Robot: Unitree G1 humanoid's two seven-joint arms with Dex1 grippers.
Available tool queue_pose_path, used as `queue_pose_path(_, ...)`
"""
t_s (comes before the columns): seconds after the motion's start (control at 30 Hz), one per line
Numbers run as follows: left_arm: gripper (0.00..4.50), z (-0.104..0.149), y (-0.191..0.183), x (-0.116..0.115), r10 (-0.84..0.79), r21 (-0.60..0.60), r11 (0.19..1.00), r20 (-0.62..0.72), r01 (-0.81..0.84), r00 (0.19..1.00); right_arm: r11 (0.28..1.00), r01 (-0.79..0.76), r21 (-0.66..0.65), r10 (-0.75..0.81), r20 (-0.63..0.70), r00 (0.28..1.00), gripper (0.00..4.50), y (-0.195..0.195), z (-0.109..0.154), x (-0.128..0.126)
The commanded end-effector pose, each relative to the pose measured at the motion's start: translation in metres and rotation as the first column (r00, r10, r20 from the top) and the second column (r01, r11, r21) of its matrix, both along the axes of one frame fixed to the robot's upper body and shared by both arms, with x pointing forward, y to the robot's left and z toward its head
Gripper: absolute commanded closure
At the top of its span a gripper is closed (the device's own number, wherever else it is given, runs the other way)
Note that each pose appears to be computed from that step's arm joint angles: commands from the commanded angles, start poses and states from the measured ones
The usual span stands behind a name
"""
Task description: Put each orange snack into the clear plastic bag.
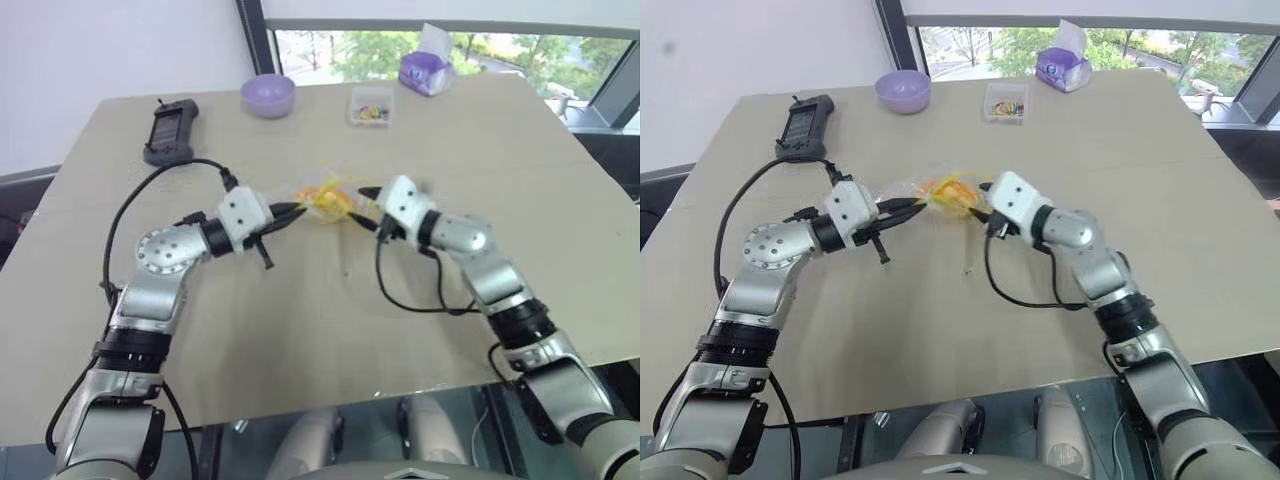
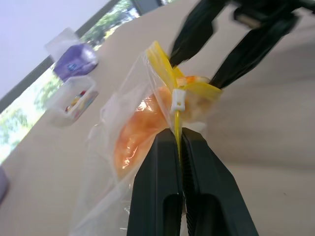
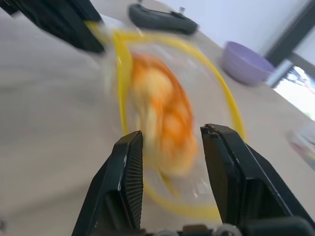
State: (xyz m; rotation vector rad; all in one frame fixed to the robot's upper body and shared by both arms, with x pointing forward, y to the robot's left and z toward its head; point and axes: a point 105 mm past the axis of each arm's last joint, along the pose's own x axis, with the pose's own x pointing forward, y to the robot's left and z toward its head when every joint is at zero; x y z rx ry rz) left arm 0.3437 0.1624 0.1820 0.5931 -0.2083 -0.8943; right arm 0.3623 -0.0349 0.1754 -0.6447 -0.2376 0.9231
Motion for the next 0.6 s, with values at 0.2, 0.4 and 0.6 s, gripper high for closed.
queue_pose_path(0.2, 4.5, 0.036, -0.001, -0.001, -0.023, -0.168, 0.986, -0.046, 0.015, 0.999, 0.972, 0.206, -0.113, -0.198, 0.074, 0.977, 2.41, -0.044, -0.017, 0.014)
queue_pose_path(0.4, 4.5, 0.03, -0.005, -0.007, -0.057, -0.135, 0.99, -0.062, 0.048, 0.996, 0.952, 0.291, -0.095, -0.284, 0.083, 0.955, 2.41, -0.039, -0.029, 0.047)
queue_pose_path(0.6, 4.5, 0.018, -0.005, -0.022, -0.089, -0.06, 0.995, -0.085, 0.084, 0.992, 0.969, 0.237, -0.065, -0.225, 0.154, 0.962, 2.41, -0.029, -0.008, 0.06)
